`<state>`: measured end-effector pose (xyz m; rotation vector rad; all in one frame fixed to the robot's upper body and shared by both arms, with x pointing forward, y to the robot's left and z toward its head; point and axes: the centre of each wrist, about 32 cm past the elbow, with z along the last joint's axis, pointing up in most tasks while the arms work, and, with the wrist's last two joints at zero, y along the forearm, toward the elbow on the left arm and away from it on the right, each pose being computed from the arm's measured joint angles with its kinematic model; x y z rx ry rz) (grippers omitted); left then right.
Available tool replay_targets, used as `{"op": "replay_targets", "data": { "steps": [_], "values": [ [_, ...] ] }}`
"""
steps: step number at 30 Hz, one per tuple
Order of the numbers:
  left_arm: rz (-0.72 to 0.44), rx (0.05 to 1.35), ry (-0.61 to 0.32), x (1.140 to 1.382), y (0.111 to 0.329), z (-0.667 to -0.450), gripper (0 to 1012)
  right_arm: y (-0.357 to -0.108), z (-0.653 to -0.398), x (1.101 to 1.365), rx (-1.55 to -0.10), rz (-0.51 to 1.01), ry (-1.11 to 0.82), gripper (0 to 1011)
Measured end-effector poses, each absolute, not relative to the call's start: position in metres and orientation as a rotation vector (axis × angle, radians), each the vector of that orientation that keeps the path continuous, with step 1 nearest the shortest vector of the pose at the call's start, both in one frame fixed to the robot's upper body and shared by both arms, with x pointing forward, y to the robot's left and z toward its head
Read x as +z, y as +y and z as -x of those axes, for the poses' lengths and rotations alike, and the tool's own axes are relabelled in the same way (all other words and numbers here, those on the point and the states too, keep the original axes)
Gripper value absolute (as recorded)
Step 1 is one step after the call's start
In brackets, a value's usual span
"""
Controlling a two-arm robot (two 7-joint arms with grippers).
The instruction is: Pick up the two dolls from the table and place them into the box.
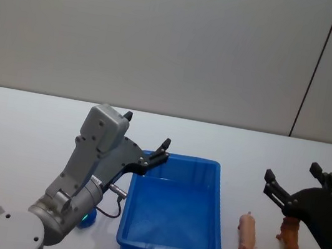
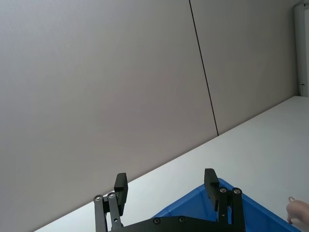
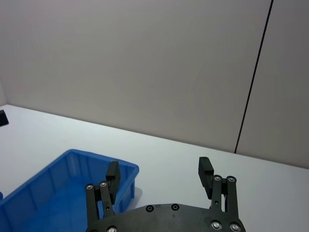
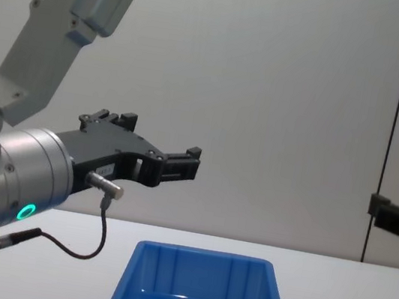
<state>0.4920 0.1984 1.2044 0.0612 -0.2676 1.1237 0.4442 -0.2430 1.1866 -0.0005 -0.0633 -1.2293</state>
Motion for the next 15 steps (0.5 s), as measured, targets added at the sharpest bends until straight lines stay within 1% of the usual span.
{"op": "replay_targets", "data": {
  "steps": [5, 15],
  "values": [
    [-0.061, 1.124, -0.268, 1.204, 0.198, -0.492, 1000, -0.249, -0.445, 1.184, -1.237, 0.039, -0.042, 1001],
    [-0.061, 1.124, -0.268, 1.204, 0.198, -0.492, 1000, -0.266, -0.445, 1.173, -1.269, 0.163, 0.021, 1000]
  ]
}}
